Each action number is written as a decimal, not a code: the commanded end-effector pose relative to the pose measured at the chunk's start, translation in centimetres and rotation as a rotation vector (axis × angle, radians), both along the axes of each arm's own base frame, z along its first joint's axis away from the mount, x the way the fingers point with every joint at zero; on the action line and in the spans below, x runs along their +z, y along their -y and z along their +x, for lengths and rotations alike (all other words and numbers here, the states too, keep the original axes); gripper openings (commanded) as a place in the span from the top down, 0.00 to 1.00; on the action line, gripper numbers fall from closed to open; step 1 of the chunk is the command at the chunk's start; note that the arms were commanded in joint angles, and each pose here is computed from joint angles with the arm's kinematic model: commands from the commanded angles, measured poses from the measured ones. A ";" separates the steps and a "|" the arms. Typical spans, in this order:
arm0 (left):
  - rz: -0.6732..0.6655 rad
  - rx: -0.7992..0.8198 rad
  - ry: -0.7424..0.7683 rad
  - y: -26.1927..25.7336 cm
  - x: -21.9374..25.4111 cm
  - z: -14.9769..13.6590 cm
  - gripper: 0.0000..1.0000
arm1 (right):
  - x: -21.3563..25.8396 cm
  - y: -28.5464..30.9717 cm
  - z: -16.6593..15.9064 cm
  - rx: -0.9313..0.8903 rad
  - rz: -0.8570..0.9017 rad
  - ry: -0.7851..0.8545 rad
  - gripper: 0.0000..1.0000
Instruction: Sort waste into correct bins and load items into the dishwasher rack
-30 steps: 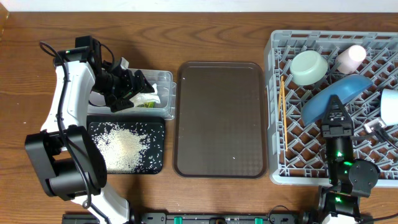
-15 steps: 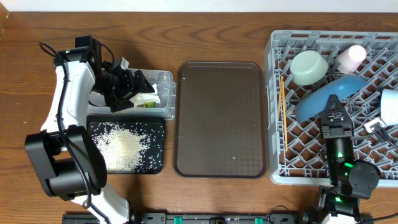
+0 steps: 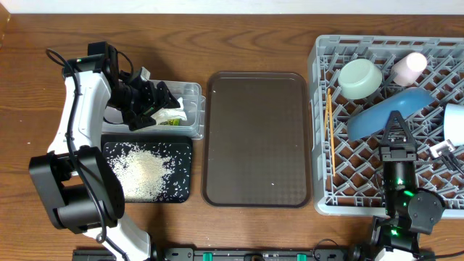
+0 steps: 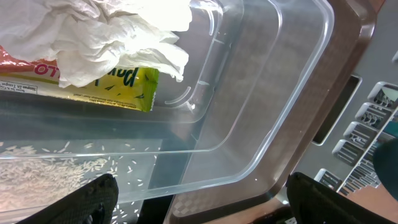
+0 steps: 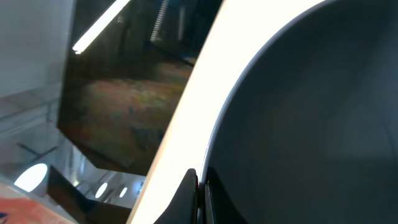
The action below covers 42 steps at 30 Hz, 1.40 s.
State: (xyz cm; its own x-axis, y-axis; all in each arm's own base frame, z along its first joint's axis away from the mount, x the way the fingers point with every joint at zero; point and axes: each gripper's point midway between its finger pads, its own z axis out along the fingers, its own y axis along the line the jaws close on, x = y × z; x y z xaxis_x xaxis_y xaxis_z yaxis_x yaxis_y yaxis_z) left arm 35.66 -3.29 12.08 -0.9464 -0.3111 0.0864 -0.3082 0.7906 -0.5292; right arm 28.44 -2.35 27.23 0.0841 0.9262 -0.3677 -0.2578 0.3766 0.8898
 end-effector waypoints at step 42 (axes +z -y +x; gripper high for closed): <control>0.015 0.013 0.016 -0.3 0.8 0.3 0.11 | -1.5 0.1 2.9 0.032 -0.058 0.056 0.99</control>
